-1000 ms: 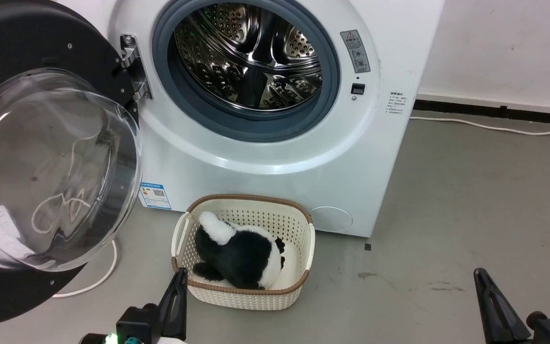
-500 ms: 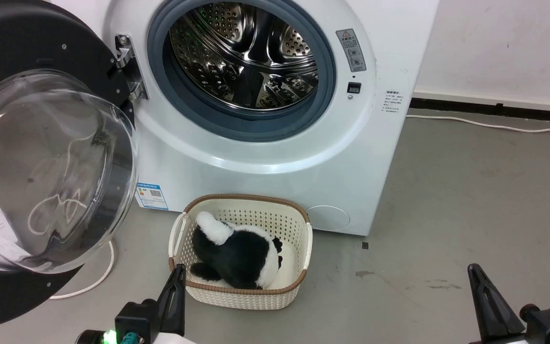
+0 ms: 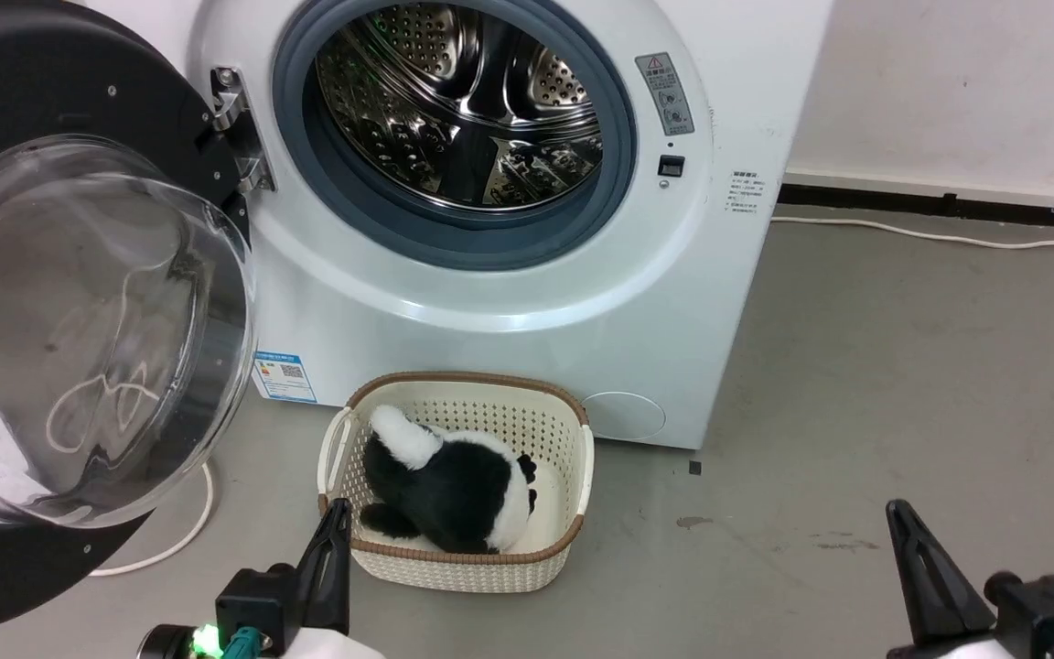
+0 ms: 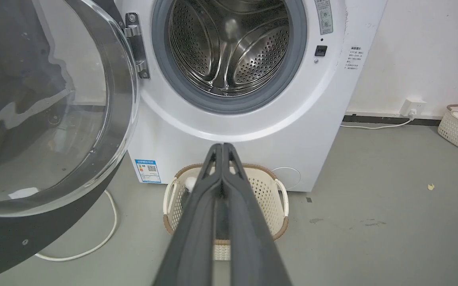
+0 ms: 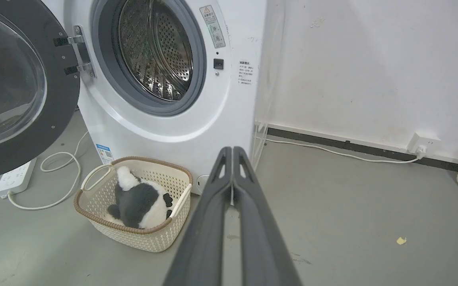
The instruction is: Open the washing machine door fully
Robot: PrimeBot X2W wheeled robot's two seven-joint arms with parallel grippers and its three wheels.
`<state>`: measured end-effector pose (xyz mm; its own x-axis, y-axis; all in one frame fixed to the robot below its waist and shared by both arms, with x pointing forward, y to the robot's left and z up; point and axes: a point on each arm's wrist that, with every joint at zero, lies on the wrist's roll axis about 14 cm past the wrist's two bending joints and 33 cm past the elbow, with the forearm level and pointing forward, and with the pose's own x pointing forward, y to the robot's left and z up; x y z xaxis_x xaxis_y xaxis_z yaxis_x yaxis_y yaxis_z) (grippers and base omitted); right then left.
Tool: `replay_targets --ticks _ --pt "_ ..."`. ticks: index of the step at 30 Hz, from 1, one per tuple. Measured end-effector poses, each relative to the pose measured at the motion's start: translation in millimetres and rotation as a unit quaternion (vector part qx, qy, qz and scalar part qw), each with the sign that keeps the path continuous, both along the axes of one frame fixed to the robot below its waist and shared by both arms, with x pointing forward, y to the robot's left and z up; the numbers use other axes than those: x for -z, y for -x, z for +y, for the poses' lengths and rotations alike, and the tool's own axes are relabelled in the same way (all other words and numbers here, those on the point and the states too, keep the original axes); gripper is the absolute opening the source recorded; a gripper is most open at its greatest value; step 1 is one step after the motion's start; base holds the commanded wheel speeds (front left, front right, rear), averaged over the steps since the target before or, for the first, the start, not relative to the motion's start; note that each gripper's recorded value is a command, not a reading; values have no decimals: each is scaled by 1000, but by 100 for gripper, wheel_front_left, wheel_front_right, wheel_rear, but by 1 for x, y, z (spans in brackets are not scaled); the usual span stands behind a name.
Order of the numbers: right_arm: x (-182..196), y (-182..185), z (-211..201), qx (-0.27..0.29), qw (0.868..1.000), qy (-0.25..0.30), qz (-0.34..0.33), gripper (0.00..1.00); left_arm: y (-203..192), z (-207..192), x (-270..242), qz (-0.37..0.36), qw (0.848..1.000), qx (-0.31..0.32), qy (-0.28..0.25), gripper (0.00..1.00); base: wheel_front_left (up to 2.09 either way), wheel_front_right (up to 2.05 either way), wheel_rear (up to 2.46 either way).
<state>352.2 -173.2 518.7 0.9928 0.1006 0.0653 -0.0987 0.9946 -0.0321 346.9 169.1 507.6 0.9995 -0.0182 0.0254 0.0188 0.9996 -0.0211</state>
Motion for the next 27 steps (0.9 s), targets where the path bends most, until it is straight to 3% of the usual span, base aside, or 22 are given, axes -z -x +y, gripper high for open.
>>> replay_targets --ticks 27 --pt "-2 -6 4 -4 1000 2 13 0 -7 1 -5 5 1000 -1 -9 0 0 0 0"
